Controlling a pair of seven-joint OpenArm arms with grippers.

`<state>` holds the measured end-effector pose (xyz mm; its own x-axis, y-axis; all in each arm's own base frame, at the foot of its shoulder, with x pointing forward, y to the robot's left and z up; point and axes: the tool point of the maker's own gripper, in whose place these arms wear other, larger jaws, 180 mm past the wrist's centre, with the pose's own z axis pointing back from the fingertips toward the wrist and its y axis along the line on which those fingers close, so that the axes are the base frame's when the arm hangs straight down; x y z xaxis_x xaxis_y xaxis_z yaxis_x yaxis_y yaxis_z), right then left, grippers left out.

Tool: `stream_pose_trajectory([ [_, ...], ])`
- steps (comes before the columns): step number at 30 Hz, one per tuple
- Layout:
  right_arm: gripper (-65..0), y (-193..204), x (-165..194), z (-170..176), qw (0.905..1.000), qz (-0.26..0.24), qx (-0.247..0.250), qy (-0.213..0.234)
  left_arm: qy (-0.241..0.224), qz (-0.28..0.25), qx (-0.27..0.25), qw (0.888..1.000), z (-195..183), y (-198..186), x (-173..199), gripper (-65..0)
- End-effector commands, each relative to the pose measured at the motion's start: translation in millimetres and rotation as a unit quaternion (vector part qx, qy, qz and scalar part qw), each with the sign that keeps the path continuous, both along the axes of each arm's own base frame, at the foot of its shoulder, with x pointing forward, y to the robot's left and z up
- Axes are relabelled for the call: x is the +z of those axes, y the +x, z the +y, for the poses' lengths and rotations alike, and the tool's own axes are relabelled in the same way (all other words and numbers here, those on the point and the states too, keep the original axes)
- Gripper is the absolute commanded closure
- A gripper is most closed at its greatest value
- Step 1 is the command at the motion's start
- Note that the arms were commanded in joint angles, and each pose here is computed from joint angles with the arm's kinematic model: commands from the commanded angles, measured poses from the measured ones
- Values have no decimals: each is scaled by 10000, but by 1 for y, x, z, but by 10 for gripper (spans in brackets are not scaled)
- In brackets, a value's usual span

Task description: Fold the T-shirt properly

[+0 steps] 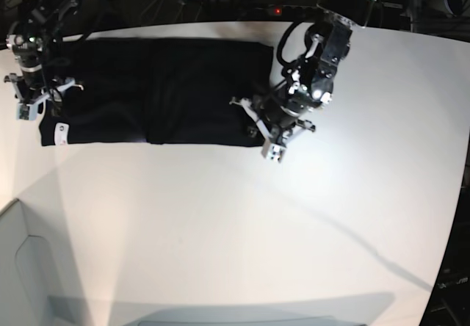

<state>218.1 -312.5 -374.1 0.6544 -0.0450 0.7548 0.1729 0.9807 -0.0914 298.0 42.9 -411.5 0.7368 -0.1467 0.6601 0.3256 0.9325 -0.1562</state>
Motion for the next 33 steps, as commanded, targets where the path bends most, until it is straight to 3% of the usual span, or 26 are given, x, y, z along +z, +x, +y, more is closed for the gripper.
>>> stream_pose_trajectory([
  [1,-275,3,6,-5,9999,-146,18,-23,15,-182,15,9998,1,12,9,-133],
  [10,-275,-14,-30,-20,9991,349,-85,223,39,-256,28,9997,3,21,13,-133],
  [24,-277,-10,-22,-22,9996,237,-70,148,42,-203,29,9998,3,17,10,-133],
  [33,-423,3,-1,-12,9985,-323,0,434,57,-196,29,9998,4,17,9,-133],
])
